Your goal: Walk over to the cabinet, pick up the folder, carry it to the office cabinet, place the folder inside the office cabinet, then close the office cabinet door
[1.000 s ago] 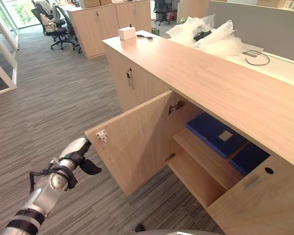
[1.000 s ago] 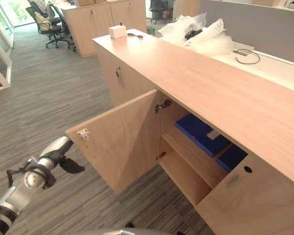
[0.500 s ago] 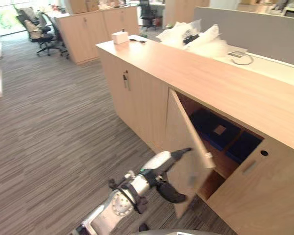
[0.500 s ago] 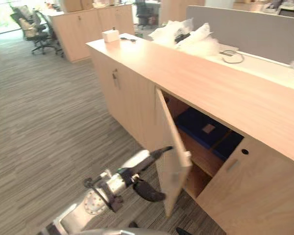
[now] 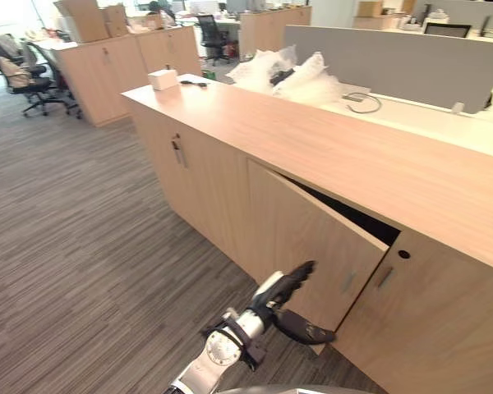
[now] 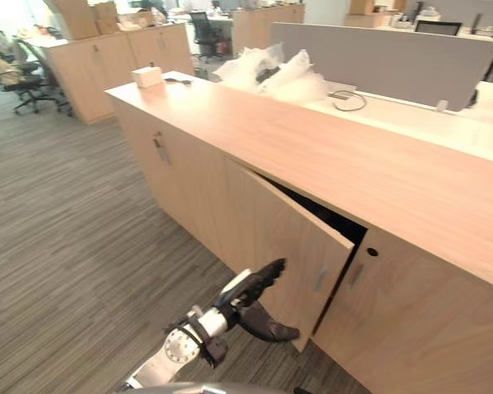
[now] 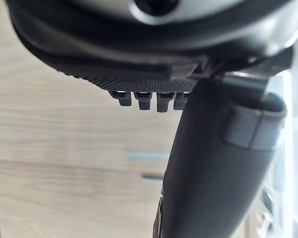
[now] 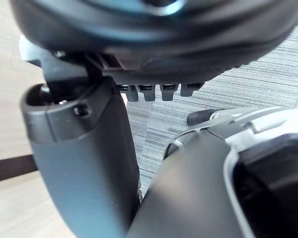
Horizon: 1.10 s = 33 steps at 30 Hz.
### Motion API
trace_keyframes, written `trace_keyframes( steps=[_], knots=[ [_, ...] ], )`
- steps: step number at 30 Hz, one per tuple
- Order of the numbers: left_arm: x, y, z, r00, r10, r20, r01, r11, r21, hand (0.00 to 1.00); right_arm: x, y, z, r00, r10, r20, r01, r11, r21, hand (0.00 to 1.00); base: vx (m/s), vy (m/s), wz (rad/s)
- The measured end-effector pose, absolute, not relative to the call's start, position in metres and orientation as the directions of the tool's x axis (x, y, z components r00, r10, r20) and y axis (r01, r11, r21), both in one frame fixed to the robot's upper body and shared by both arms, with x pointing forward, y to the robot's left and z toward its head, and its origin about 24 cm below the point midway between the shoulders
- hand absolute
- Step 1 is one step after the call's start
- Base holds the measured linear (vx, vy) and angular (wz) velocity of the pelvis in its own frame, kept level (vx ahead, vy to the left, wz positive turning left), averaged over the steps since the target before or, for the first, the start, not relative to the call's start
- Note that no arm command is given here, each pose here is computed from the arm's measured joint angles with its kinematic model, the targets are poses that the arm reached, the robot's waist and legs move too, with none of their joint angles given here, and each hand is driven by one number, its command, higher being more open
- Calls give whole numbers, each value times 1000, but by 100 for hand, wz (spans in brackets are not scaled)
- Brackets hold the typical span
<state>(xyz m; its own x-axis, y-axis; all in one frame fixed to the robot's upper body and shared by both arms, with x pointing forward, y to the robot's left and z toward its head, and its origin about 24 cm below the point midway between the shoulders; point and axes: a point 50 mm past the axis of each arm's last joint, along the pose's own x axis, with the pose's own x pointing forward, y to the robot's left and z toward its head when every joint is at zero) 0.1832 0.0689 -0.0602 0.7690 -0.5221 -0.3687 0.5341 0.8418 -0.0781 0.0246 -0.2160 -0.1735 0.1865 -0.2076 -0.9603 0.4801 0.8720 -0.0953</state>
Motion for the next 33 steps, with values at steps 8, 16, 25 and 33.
trace_keyframes(
  steps=[8, 16, 25, 33],
  knots=[
    [152, 161, -121, 738, -42, -673, 68, 998, 12, 100, 22, -211, -174, 178, -226, -958, 542, 835, -97, 100, 74, -129, -49],
    [120, 174, -142, 627, 131, -768, -342, 932, -121, 100, 21, -227, -171, 174, -272, -946, 592, 797, -120, 100, 12, 31, -84],
    [67, 203, -163, 395, 261, -881, -504, 863, 30, 100, 14, -207, -174, 172, -244, -954, 606, 790, -93, 100, 70, 103, -46],
    [66, 192, -165, 397, 248, -884, -442, 896, 53, 100, 12, -213, -173, 165, -265, -950, 668, 738, -90, 100, 60, -3, -11]
  ],
)
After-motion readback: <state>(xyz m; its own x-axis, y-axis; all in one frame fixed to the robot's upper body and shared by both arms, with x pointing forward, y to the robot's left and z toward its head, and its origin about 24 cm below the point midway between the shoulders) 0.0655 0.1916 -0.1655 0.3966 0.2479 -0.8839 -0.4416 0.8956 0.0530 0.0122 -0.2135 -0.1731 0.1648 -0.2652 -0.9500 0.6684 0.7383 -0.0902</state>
